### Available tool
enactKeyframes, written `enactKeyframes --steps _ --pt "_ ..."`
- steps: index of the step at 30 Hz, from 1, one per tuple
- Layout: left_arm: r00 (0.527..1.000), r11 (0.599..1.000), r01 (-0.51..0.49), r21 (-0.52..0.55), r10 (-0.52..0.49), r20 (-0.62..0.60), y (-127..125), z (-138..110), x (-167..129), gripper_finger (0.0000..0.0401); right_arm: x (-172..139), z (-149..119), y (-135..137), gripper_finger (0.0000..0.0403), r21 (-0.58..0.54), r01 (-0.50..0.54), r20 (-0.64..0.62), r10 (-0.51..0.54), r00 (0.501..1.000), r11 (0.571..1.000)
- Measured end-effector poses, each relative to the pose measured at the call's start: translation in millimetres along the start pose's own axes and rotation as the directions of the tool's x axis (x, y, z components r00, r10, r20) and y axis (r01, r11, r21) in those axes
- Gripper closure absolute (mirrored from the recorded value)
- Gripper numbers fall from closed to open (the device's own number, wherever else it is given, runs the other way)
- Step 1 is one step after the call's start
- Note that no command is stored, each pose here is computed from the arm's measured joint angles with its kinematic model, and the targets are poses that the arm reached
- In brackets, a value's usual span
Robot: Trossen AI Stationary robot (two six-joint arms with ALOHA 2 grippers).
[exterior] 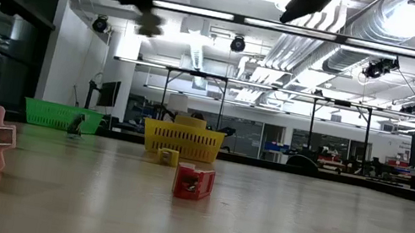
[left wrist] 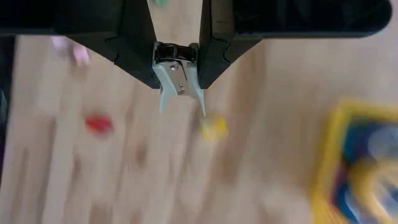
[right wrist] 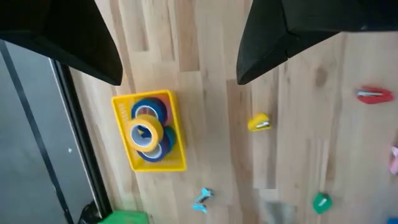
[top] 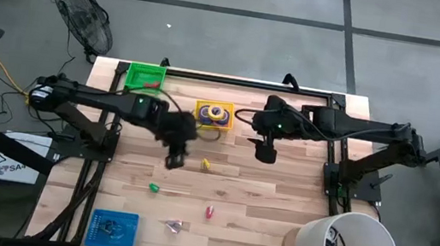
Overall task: Pick and place Stapler, Stapler remover, tape
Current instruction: Put the light gray staple remover into the blue bin
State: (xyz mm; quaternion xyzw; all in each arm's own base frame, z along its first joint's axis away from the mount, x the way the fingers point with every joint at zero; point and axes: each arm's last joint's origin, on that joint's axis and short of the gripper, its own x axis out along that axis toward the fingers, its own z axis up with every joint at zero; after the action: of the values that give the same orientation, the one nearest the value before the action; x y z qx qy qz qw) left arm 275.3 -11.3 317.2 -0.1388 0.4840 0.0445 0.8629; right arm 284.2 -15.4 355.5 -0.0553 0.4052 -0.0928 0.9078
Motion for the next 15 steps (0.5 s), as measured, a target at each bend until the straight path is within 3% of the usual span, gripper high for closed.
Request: enactKeyframes --steps 7,15 --pt "0.959 0.995 0.039 -0.088 -0.062 -0.275 -31 -36 -3 0.0319 2 -1 -13 0.0096 0.007 0.023 -0.008 -0.023 1.000 1.000" --pt "0.929 0.972 0.028 -0.234 -0.112 -0.354 -76 -65 -9 0.0319 4 -2 -23 0.0096 0.004 0.003 -0.011 -0.003 1.000 1.000"
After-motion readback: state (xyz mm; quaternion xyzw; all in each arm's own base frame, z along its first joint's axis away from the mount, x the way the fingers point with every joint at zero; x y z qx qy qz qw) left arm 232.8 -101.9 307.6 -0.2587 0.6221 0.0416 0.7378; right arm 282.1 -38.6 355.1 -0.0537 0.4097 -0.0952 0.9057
